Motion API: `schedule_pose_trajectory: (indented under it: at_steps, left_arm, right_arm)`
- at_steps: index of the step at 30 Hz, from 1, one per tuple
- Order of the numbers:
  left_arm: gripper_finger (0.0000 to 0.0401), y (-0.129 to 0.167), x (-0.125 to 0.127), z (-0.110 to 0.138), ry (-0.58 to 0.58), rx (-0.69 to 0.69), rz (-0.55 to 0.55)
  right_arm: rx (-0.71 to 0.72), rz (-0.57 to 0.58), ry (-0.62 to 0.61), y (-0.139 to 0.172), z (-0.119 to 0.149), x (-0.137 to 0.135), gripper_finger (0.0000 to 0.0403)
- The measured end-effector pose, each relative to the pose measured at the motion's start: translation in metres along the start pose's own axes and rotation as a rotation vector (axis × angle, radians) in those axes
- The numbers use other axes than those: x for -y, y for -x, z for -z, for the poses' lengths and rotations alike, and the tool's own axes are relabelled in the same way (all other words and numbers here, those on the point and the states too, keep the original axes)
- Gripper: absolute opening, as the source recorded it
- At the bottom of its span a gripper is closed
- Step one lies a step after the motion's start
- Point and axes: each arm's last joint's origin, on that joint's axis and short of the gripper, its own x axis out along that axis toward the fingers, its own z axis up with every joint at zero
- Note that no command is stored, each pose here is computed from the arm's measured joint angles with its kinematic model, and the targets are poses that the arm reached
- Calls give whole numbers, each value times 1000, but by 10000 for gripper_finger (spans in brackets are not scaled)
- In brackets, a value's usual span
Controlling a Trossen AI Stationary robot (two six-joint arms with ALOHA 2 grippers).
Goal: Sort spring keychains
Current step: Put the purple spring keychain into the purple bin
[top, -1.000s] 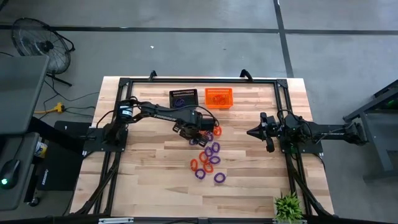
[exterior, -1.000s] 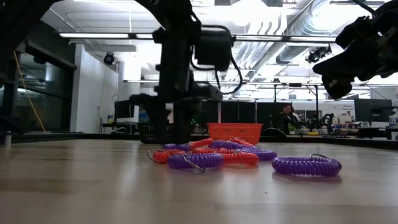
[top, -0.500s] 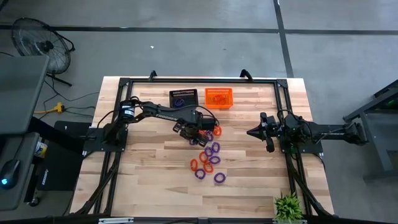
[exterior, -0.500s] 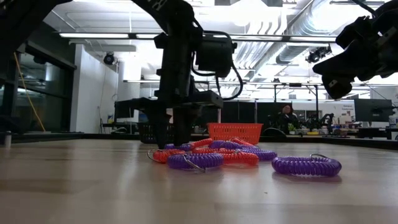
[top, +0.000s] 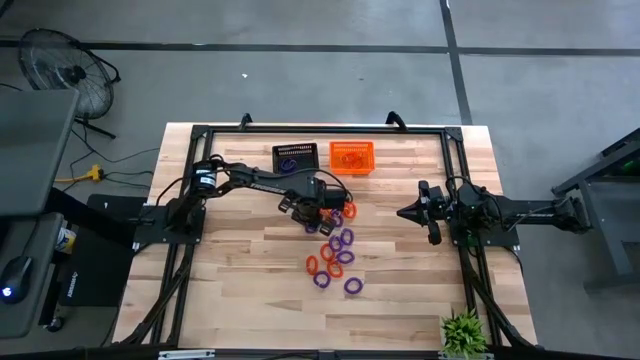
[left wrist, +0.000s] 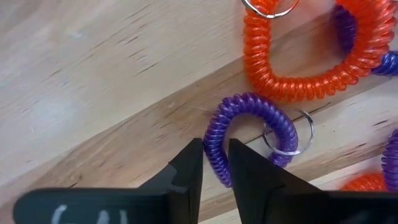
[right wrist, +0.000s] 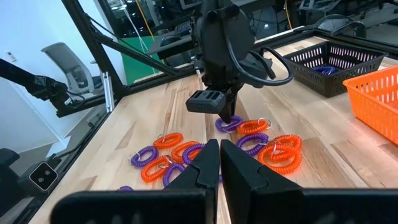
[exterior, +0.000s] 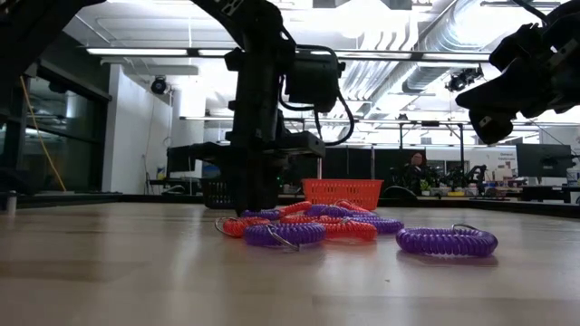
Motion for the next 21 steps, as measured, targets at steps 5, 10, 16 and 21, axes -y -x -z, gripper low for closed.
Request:
schedule_pose_trajectory:
  at_steps: [5, 10, 16, 21]
  left_arm:
    - [55, 0, 0, 0, -8, 2, 0]
    - [36, 0, 0, 0, -19, 2, 0]
    - [26, 0, 0, 0, -26, 0, 1]
    - [25, 5, -1, 1, -47, 8, 6]
  right_arm:
    - [0, 0, 0, 0, 0, 0, 11]
    - [0, 0, 0, 0, 0, 0, 11]
    - [0, 0, 0, 0, 0, 0, 11]
    - [0, 0, 0, 0, 0, 0, 11]
